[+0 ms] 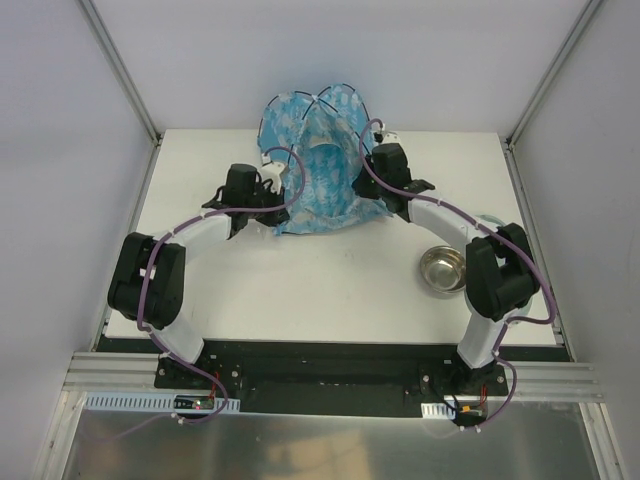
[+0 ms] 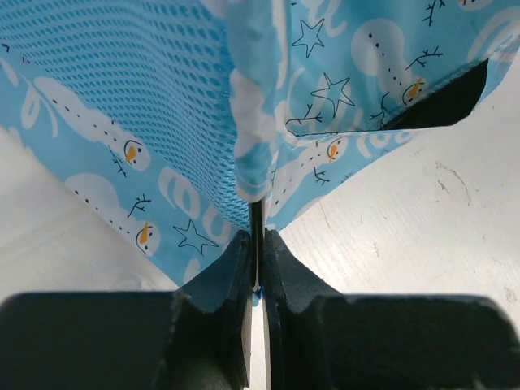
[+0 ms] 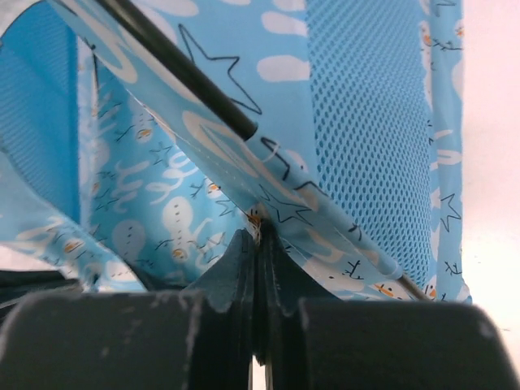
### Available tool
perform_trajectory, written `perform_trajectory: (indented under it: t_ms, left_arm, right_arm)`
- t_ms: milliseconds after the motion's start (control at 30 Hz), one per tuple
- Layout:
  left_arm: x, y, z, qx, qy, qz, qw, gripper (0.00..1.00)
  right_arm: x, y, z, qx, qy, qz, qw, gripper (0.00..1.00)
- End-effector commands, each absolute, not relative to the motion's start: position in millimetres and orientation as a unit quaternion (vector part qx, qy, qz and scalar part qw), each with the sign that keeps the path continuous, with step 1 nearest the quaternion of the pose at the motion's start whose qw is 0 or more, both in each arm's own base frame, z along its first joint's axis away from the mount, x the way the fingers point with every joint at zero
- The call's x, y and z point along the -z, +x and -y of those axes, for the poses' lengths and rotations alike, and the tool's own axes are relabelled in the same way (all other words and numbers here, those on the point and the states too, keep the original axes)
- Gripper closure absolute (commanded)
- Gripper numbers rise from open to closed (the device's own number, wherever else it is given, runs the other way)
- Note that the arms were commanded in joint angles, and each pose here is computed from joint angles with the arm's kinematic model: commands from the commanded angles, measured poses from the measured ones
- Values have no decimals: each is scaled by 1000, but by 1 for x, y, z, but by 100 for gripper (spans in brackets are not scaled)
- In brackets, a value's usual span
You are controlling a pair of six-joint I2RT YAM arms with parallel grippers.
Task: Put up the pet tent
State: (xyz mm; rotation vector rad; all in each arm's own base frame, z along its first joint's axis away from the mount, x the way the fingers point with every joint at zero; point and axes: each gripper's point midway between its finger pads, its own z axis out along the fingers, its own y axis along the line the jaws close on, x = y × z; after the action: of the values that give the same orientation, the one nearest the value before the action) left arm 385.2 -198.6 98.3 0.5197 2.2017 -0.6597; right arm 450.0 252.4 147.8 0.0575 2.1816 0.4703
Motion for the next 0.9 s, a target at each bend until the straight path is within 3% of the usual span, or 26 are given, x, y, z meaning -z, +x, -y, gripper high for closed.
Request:
perform_trajectory:
  t_ms: [0, 67, 200, 300, 367, 467, 600, 667, 867]
  left_arm:
    - [-140, 381, 231, 304, 265, -809, 428, 100]
    - [-142, 384, 232, 298, 265, -809, 432, 100]
    - [-141, 387, 230, 289, 257, -814, 433, 100]
    - [-136, 390, 224, 271, 245, -825, 431, 100]
    - [-134, 390, 221, 264, 242, -830, 428, 100]
    - [-132, 387, 222, 266, 244, -830, 426, 100]
    - [-134, 384, 225, 276, 253, -824, 425, 100]
    - [-137, 379, 229, 287, 269, -815, 426, 100]
    - [-141, 360, 231, 302, 316, -788, 433, 100]
  right_arm:
    - [-193, 413, -311, -318, -51, -855, 407, 98]
    - [-185, 409, -305, -300, -45, -864, 402, 89]
    - [-173, 420, -275, -219, 13, -875, 430, 59]
    - [-174, 422, -258, -185, 36, -876, 443, 51]
    - [-178, 418, -255, -185, 36, -874, 449, 50]
    - [-175, 417, -255, -182, 27, -876, 447, 54]
    - [-158, 432, -248, -142, 31, -879, 454, 89]
    - [-145, 449, -238, -107, 39, -879, 464, 100]
    - [-120, 489, -207, -1, 55, -872, 487, 100]
